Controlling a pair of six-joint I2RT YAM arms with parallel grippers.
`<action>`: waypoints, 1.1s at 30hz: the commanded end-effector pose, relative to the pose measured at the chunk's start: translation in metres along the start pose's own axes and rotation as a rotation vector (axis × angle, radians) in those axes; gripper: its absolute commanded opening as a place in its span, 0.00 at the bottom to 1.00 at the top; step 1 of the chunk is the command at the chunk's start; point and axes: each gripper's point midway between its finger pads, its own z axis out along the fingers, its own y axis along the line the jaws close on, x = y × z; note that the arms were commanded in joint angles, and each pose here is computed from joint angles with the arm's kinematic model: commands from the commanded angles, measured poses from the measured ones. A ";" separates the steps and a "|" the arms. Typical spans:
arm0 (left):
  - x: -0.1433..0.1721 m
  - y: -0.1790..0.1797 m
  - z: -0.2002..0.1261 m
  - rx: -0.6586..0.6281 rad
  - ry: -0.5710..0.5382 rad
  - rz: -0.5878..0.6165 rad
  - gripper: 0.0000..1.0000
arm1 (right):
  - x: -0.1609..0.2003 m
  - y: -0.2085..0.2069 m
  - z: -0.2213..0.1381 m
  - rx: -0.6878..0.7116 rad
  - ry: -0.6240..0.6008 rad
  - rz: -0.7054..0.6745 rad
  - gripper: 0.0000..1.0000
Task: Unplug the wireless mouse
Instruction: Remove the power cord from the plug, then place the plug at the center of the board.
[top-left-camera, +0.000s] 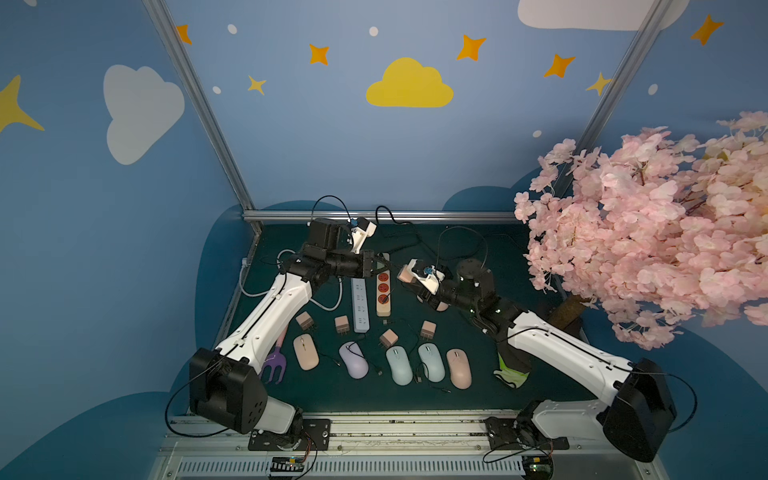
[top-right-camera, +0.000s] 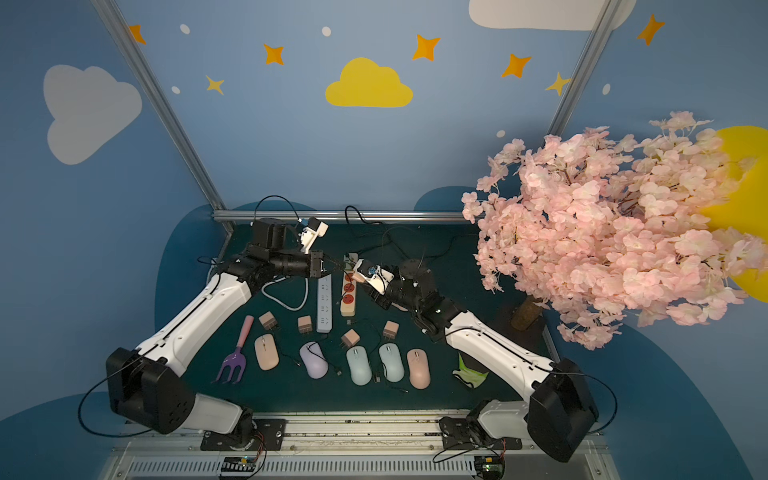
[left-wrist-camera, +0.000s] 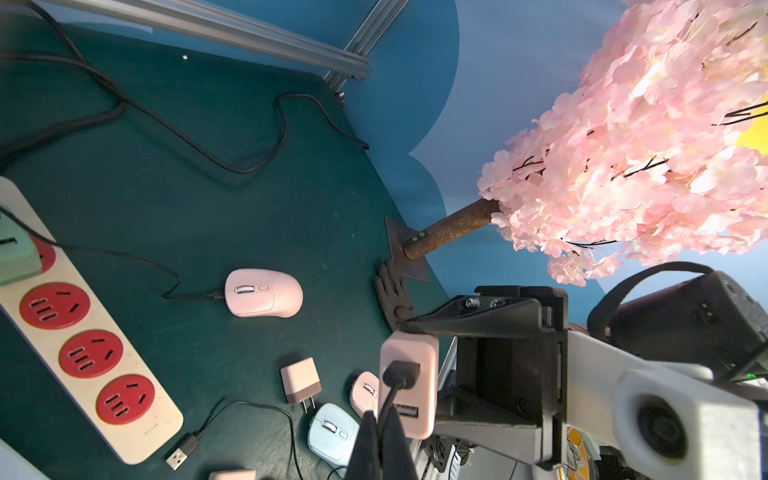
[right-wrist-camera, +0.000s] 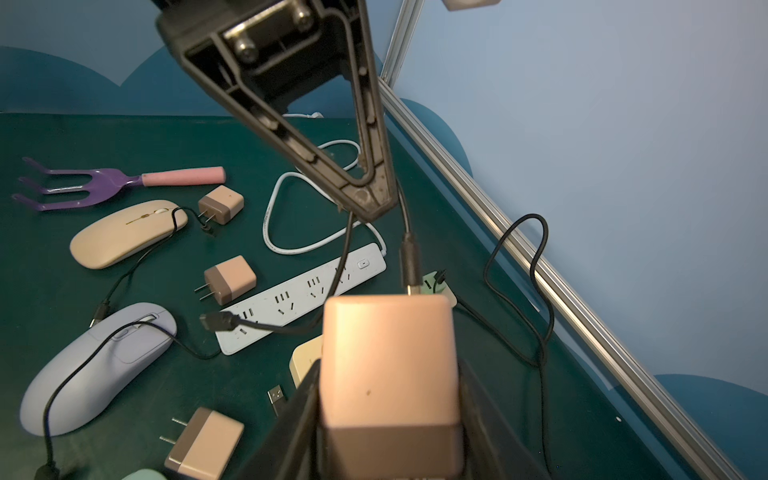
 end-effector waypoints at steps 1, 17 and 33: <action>-0.027 -0.003 -0.029 -0.037 -0.129 0.047 0.04 | 0.030 -0.002 -0.010 0.020 0.124 0.003 0.00; -0.027 0.023 -0.047 -0.242 -0.202 0.038 0.04 | 0.071 0.001 -0.011 0.054 0.408 0.399 0.00; 0.026 0.037 0.010 -0.298 -0.066 0.032 0.04 | 0.175 0.028 -0.071 0.243 0.843 0.861 0.00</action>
